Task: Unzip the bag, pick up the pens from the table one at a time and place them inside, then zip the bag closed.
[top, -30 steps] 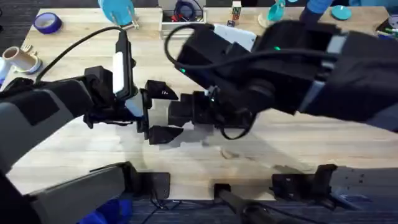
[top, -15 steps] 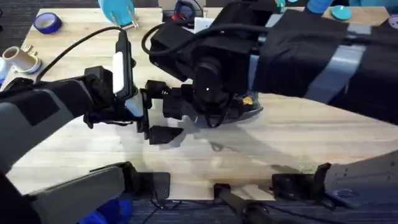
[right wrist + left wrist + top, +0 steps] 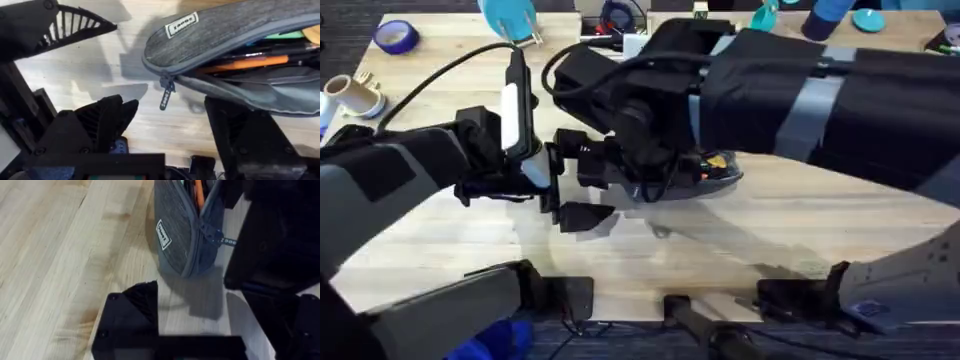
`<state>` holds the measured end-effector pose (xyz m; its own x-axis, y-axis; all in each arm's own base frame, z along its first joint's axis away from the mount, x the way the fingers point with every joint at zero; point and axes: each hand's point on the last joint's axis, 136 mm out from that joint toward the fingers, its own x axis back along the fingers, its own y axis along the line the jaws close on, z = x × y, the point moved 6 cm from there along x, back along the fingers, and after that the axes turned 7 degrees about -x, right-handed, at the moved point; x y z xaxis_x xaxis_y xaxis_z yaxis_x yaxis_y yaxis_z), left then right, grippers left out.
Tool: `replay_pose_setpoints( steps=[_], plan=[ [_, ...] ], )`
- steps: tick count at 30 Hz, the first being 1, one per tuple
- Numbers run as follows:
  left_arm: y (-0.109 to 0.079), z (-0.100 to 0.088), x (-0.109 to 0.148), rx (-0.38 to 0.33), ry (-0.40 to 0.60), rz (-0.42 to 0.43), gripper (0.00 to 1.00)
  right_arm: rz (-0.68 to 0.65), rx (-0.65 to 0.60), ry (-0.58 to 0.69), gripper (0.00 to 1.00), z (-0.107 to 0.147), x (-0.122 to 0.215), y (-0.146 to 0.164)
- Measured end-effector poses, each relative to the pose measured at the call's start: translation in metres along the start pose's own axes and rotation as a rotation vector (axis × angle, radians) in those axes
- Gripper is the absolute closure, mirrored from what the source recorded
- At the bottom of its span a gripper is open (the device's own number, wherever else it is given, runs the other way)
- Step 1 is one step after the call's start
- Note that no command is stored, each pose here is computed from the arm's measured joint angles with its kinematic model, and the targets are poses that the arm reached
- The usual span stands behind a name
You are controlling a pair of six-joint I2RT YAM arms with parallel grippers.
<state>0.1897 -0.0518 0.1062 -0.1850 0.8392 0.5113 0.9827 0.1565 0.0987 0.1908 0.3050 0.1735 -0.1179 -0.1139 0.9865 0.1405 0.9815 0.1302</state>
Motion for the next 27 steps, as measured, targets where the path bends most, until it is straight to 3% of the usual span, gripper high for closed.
replay_pose_setpoints(
  steps=[27],
  plan=[
    [0.0,-0.002,0.0,0.0,-0.014,-0.002,0.008,0.036,-0.015,0.013,0.005,-0.006,-0.018,0.0]
  ],
)
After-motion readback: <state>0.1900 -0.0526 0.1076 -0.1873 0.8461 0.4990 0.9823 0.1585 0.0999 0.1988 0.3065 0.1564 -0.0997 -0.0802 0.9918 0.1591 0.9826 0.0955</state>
